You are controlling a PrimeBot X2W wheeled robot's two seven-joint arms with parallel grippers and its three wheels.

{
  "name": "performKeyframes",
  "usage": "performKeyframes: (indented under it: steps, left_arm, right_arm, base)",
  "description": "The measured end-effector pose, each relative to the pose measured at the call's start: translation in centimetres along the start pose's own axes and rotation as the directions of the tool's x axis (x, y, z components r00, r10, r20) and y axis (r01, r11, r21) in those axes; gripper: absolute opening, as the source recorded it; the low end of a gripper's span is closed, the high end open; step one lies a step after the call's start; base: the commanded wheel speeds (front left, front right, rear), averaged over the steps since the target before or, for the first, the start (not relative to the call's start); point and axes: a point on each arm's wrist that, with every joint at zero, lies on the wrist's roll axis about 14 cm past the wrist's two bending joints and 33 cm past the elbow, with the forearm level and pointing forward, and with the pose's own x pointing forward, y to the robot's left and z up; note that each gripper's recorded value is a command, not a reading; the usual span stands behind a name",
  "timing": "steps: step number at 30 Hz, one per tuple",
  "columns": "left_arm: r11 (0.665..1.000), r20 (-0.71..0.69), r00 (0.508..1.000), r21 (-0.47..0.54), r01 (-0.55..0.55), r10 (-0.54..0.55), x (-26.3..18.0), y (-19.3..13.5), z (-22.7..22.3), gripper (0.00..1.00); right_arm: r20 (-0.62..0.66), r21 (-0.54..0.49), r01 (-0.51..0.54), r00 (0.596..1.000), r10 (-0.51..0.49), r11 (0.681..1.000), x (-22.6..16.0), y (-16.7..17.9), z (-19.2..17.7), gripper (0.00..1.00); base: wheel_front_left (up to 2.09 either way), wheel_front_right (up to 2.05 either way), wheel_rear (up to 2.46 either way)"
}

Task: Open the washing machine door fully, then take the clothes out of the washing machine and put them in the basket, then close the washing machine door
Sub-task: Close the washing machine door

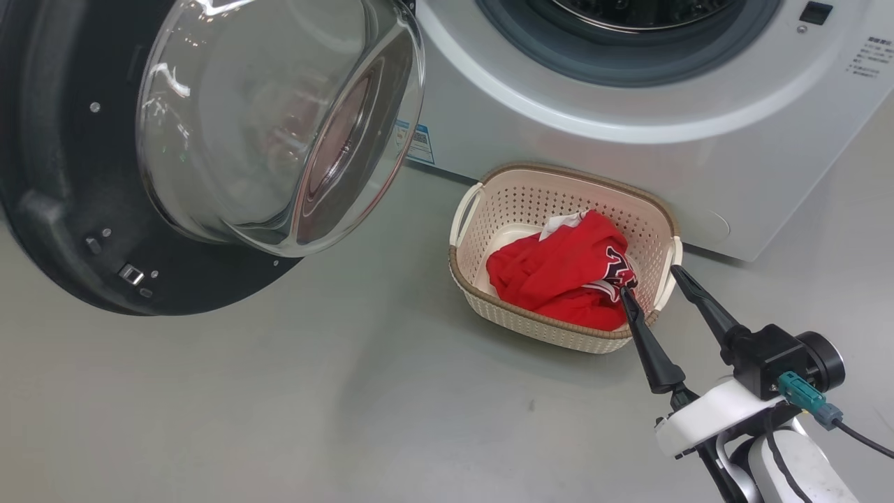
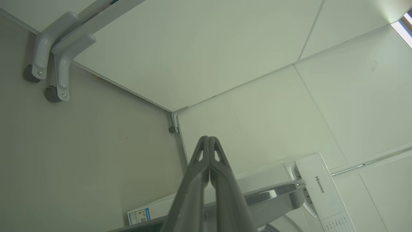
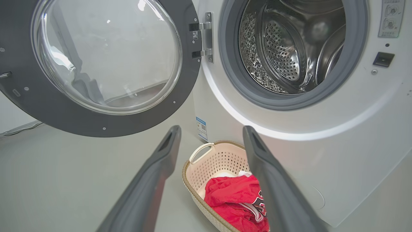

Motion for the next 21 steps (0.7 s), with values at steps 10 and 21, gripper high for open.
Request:
performKeyframes:
  steps: [10,21]
  left_arm:
    - [0.991,-0.113,0.986,-0.032,-0.129,0.125,1.5,4.0,-4.1,0.0]
    - [0.986,-0.203,0.967,-0.035,-0.164,0.153,1.9,5.9,-7.5,0.0]
  right_arm:
    - [-0.013,0.009,0.053,0.999,-0.053,0.999,-0.8,-2.0,-0.6,1.0]
    - [-0.016,0.014,0.075,0.997,-0.075,0.997,-1.0,-3.0,-0.8,1.0]
  base:
    - [0.0,0.0,0.0]
    - [0.0,0.0,0.0]
